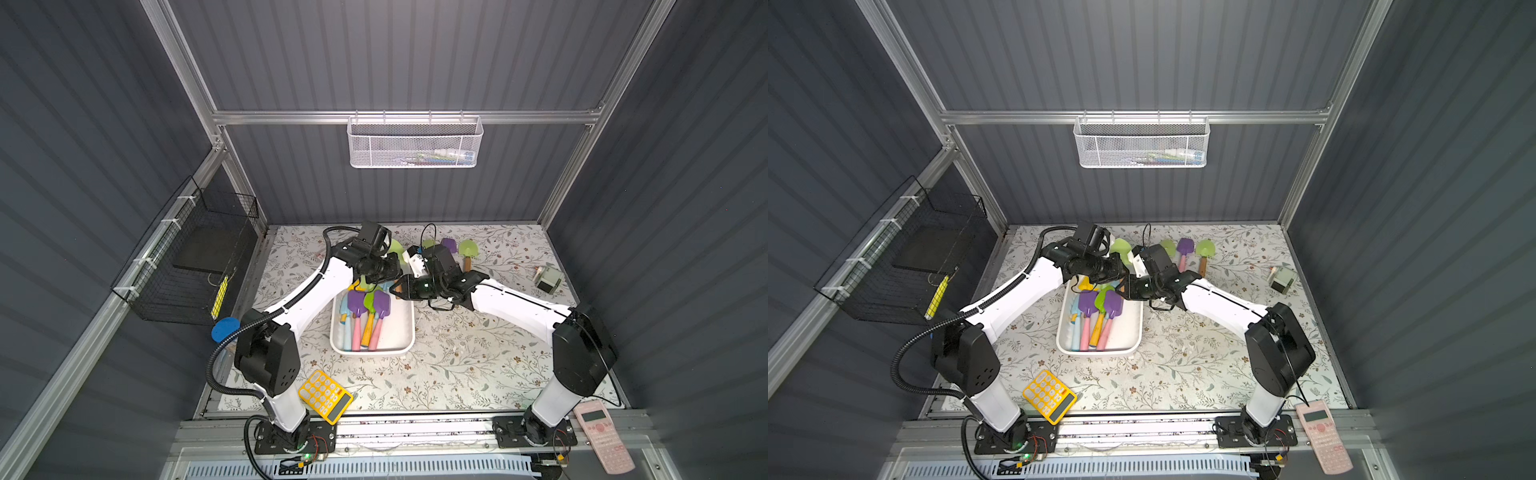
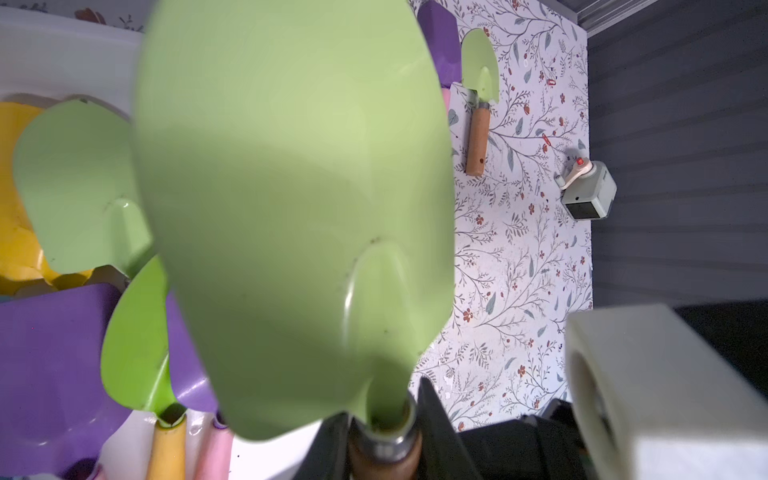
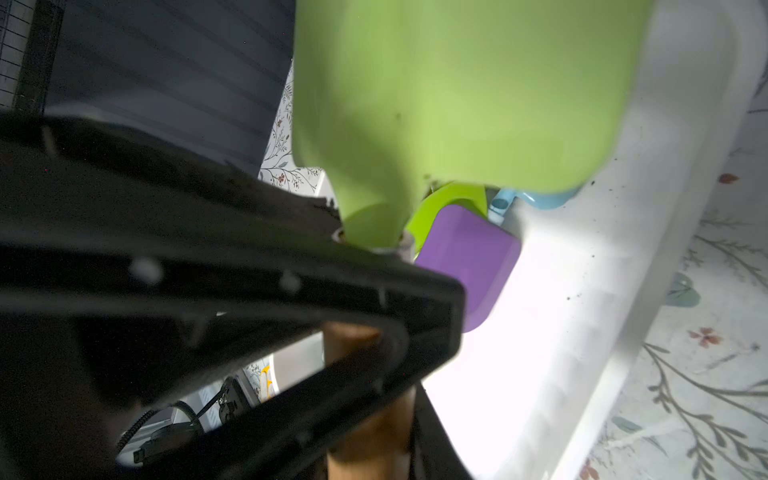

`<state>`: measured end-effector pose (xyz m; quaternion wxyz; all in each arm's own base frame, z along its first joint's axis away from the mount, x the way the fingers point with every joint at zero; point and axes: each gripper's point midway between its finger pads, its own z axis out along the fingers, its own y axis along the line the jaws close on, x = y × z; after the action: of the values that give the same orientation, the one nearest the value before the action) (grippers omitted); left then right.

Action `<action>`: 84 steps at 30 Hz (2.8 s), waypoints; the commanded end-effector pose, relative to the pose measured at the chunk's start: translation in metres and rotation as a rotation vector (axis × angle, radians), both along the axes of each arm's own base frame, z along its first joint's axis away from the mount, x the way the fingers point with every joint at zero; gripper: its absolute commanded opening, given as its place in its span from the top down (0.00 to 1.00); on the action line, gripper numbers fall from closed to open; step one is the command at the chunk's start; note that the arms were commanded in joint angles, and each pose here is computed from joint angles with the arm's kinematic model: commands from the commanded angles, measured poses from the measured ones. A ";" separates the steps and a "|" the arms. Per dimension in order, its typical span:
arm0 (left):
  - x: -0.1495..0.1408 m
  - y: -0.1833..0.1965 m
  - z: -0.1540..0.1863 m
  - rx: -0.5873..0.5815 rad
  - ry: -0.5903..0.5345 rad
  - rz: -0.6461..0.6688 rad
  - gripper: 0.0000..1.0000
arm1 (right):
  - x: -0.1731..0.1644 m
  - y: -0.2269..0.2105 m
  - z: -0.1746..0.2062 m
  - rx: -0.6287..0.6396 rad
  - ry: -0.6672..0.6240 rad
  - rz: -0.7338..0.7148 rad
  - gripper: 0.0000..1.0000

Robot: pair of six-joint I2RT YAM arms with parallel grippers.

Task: Take the shovel out of the storage box
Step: Place the shovel at the center of the board.

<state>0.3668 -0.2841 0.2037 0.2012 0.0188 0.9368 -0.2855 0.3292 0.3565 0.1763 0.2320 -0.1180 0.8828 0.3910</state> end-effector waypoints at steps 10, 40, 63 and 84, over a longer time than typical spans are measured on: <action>0.012 0.047 0.030 0.064 -0.100 0.043 0.21 | 0.009 -0.077 0.013 -0.110 -0.040 -0.135 0.93; -0.027 0.080 -0.065 0.266 0.023 -0.049 0.25 | 0.156 -0.317 -0.089 -0.195 0.350 -0.478 0.92; -0.041 0.082 -0.070 0.228 0.049 -0.031 0.24 | 0.181 -0.337 -0.141 -0.161 0.514 -0.483 0.85; -0.040 0.095 -0.061 0.271 0.022 -0.009 0.23 | 0.181 -0.347 -0.161 -0.209 0.580 -0.498 0.67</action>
<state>0.3280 -0.1947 0.1301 0.1752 0.0493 0.9702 -0.1601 0.5151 0.0110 0.0240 0.0663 0.1860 0.9480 0.2496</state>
